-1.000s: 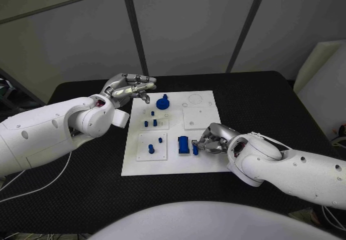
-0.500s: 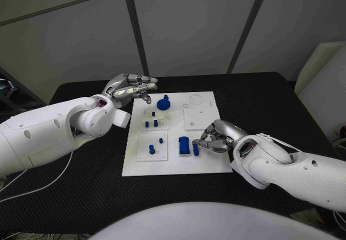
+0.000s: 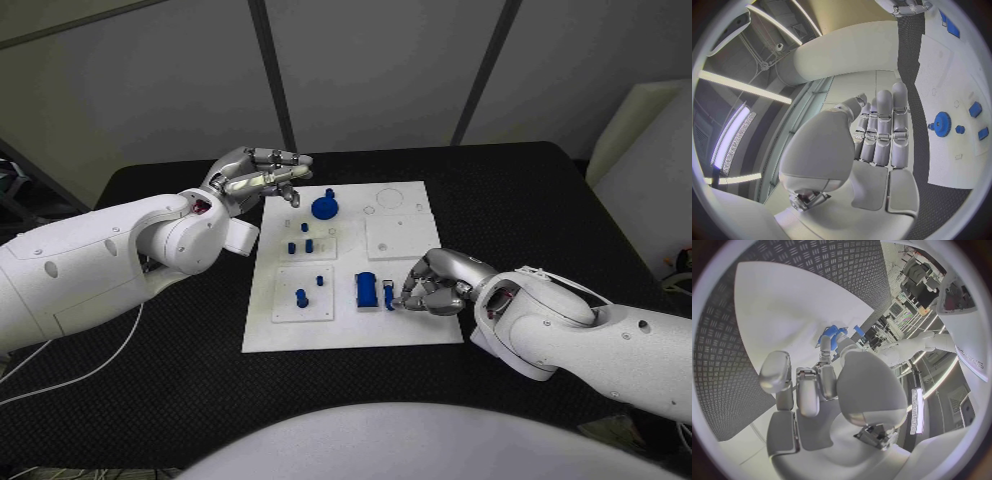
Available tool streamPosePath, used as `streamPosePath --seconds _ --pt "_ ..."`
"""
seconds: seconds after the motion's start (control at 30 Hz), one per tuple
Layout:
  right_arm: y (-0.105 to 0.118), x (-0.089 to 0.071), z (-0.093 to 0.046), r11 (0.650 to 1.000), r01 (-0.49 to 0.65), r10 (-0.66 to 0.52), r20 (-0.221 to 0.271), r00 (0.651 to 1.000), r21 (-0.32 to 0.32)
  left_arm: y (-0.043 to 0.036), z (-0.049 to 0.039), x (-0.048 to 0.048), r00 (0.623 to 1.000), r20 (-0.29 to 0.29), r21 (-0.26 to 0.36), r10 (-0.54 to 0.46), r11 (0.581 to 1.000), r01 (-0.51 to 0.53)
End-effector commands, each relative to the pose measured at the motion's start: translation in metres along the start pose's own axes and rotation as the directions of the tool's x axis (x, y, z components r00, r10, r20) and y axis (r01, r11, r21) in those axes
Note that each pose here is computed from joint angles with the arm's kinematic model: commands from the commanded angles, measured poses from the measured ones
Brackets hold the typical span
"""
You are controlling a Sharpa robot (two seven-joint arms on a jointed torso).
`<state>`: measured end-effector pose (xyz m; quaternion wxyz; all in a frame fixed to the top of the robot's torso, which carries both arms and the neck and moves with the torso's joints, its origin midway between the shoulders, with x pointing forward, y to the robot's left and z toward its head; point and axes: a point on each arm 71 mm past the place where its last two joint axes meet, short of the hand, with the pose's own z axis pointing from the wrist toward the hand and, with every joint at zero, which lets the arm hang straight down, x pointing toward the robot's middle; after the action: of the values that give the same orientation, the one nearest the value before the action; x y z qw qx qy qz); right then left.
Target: Assemble the parts on the task board
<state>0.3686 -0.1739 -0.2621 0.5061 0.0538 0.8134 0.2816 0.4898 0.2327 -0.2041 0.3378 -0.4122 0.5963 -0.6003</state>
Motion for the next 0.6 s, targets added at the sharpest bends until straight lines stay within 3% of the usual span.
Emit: streamPosePath --seconds 0.03,0.6 --pt "0.0028 0.0018 -0.0006 1.0 0.018 -0.018 -0.027 0.999 -0.023 -0.0011 0.0002 0.001 1.0 -0.011 0.006 -0.001 1.0 0.001" --pt "0.0037 0.0037 0.0026 0.999 0.028 -0.029 -0.033 0.999 -0.015 -0.0009 -0.001 -0.0008 1.0 -0.008 0.004 0.0 1.0 0.0"
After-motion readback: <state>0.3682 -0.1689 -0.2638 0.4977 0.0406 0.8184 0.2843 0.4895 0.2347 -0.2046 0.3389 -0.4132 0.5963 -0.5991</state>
